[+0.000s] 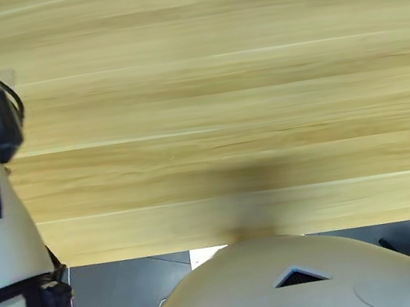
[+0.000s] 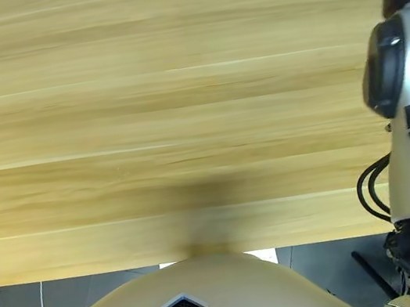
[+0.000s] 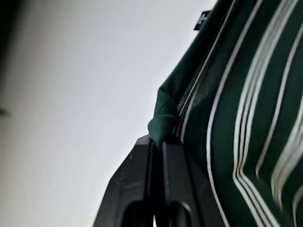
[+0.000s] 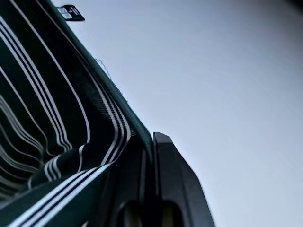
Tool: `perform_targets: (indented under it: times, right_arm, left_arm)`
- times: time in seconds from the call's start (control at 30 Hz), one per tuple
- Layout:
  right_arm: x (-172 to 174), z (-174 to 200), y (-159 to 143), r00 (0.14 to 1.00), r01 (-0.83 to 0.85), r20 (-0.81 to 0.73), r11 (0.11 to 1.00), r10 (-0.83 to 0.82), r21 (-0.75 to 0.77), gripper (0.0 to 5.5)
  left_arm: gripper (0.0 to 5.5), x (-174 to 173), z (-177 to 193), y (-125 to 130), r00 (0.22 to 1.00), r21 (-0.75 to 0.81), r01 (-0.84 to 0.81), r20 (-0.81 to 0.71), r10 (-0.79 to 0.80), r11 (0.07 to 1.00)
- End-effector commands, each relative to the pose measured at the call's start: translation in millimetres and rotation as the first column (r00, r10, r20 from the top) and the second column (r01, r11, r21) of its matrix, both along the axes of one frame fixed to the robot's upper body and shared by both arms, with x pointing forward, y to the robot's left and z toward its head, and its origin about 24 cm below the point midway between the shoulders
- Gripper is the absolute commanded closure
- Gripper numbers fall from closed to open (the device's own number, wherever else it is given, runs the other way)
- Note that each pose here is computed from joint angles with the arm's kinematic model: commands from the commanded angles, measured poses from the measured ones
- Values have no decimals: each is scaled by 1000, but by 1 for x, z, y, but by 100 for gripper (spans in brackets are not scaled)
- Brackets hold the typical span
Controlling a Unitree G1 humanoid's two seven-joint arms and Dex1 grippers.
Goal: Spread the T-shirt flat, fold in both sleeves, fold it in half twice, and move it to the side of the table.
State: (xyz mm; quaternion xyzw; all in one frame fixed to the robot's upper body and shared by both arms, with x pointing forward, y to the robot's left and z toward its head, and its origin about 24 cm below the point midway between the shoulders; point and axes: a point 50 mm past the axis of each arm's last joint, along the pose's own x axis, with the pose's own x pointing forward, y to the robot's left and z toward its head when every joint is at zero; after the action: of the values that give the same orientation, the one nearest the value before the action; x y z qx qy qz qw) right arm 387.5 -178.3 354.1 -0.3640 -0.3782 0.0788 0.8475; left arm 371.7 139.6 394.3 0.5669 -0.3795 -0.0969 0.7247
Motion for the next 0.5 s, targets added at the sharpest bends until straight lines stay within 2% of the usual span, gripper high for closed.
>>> perform_targets:
  times: [0.03, 0.13, 0.2, 0.23, 0.3, 0.5]
  right_arm:
    - [7, -46, -20, 990, 24, -137, 997, -34, -73, 547]
    - [-6, -159, 2, 886, -252, -449, 933, 115, -259, 547]
    - [-42, -227, 10, 736, -502, -654, 790, 176, -352, 547]
    - [-61, -247, 12, 654, -610, -731, 708, 197, -355, 547]
    - [-83, -264, 17, 566, -704, -793, 633, 225, -322, 547]
    - [-115, -283, 30, 451, -760, -843, 621, 293, -191, 547]
  left_arm:
    - [544, 6, -49, 30, 986, 75, -9, -167, 21, 997]
    - [544, -22, -164, 28, 885, 253, 216, -460, -79, 943]
    - [544, -55, -227, 29, 786, 268, 329, -610, -105, 906]
    - [544, -68, -245, 30, 745, 255, 360, -658, -112, 897]
    - [544, -90, -264, 32, 681, 186, 371, -721, -131, 910]
    - [544, -125, -276, 36, 623, 149, 356, -774, -115, 923]
